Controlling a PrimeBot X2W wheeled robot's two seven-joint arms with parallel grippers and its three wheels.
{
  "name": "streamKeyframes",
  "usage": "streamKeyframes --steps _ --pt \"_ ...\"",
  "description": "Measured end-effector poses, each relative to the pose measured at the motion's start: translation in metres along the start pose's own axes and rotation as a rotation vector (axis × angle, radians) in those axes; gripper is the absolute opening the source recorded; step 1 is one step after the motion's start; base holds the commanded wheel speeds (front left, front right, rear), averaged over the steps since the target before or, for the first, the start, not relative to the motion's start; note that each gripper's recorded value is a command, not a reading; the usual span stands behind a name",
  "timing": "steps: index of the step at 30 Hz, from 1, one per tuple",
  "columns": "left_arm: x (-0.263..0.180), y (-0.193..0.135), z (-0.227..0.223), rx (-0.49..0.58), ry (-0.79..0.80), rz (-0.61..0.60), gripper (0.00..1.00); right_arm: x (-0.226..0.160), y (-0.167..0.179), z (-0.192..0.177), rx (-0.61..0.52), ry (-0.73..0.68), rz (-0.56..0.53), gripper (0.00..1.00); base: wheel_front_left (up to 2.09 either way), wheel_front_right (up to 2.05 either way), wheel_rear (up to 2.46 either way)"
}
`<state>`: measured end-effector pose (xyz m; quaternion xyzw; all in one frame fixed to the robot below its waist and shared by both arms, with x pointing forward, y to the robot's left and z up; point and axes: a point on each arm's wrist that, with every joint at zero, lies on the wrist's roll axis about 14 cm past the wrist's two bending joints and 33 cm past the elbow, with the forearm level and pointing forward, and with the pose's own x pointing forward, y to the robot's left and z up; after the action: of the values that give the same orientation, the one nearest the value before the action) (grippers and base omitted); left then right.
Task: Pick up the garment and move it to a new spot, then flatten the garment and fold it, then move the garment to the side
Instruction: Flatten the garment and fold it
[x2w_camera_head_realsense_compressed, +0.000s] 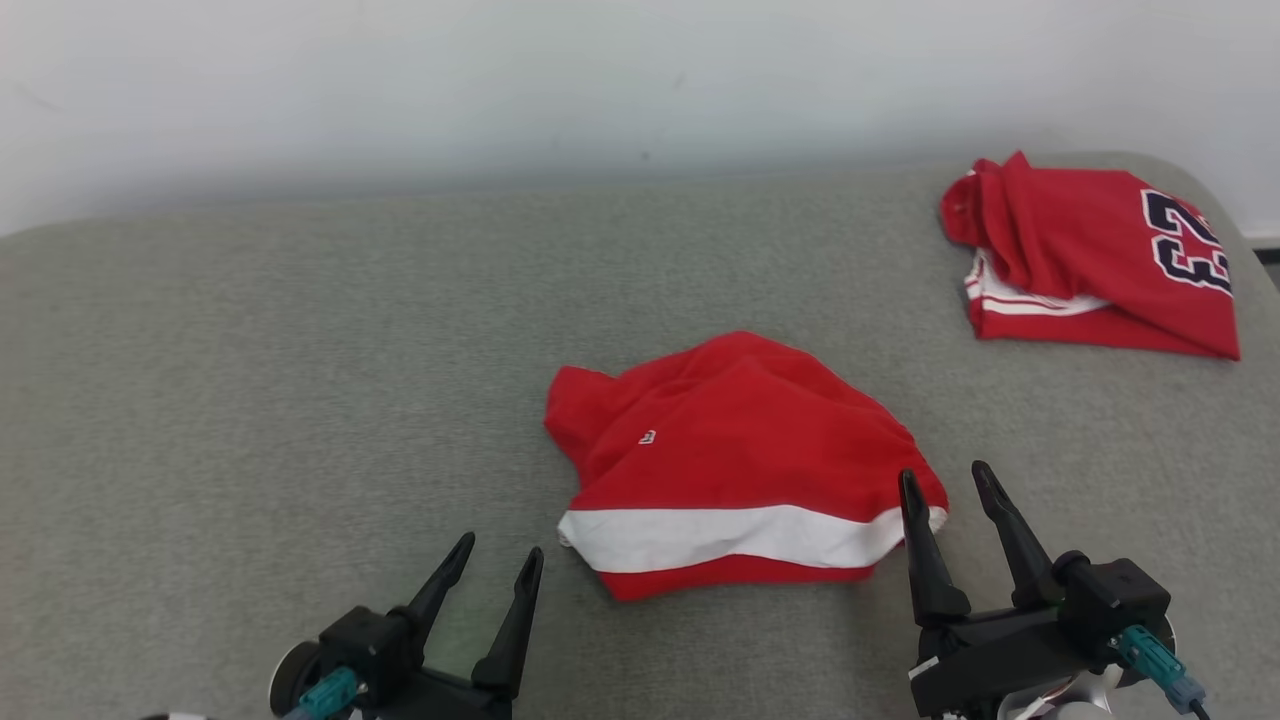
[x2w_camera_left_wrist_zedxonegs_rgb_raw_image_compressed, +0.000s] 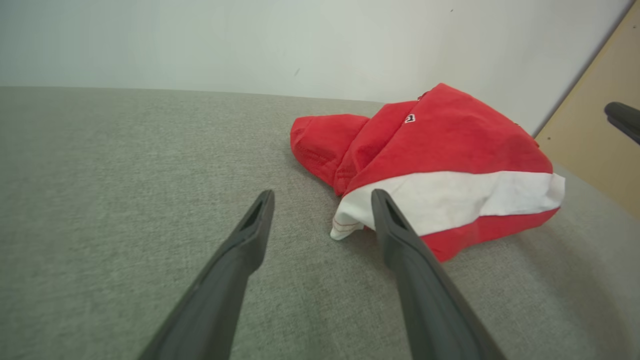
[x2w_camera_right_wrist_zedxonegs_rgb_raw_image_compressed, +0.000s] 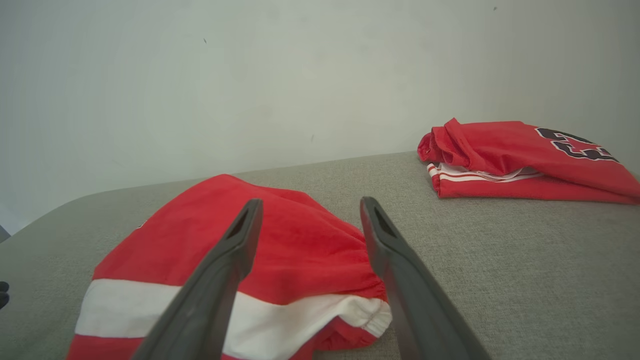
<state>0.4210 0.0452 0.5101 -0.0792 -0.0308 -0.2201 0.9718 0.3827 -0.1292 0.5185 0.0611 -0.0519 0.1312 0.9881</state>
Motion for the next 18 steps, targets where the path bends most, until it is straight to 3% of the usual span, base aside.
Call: streamKeyframes --steps 10,17,18 --pt "0.034 -0.042 -0.043 -0.037 0.124 -0.158 1.00 -0.006 -0.025 -0.004 0.000 0.015 -0.086 1.00 0.00 0.00 0.00" --pt "0.043 -0.055 -0.056 -0.049 0.170 -0.204 0.98 -0.009 -0.028 -0.008 0.005 0.027 -0.103 1.00 0.00 0.00 0.00" --pt "0.043 -0.056 -0.056 -0.050 0.168 -0.207 0.44 -0.009 -0.028 -0.008 0.005 0.027 -0.104 1.00 0.00 0.00 0.00"
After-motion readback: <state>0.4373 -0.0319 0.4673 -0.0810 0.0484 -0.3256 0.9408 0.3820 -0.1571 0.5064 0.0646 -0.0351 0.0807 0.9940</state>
